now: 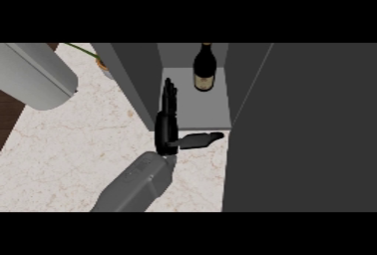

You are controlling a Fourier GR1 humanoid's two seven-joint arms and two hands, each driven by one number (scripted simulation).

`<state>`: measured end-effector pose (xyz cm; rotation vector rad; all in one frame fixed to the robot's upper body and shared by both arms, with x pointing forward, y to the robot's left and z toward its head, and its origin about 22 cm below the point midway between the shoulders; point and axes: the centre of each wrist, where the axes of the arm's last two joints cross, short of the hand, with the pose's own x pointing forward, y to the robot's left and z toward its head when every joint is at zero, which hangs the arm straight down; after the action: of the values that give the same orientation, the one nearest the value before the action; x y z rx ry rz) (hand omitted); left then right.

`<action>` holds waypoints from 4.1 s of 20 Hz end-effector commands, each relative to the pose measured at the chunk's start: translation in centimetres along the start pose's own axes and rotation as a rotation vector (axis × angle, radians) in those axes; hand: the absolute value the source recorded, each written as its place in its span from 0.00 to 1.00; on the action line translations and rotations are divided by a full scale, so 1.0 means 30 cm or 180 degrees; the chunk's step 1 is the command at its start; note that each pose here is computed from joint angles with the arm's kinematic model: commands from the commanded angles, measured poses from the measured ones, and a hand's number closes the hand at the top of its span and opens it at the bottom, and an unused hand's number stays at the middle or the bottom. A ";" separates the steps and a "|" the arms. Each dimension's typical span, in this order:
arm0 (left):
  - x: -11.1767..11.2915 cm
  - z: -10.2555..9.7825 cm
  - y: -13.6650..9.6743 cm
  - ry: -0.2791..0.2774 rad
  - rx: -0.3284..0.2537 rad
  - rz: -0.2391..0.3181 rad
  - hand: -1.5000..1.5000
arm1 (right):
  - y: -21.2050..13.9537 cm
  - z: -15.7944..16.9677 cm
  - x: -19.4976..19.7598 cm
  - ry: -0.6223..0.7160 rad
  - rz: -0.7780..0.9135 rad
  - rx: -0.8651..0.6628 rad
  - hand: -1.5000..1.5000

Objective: Pick up the wine, place it into the cabinet and close the cabinet

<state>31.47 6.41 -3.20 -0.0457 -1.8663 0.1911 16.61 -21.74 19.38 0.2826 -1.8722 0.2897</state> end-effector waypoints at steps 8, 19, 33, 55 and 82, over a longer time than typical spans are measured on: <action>0.142 0.253 -0.084 -0.0131 -0.0008 0.0228 0.00 | 0.022 0.077 0.073 -0.0122 0.0007 -0.0066 0.00; 0.317 0.429 0.035 -0.0172 0.0164 0.0265 0.00 | -0.013 0.077 0.083 -0.0096 0.0039 0.0005 0.00; 0.424 0.507 0.247 -0.0128 -0.0408 0.0411 0.00 | 0.026 0.072 0.068 0.0127 0.0105 0.0606 1.00; 0.604 0.444 0.602 -0.0352 -0.0104 0.0296 0.00 | 0.226 0.127 0.041 0.0375 -0.0389 0.1783 1.00; 0.706 0.353 0.786 -0.0187 -0.0282 0.0423 0.00 | 0.538 -0.011 0.055 0.0061 -0.0234 0.1435 1.00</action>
<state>13.25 31.40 9.51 -0.1860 -1.9446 0.2118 11.39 -9.87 18.65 0.5302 -1.7045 0.6276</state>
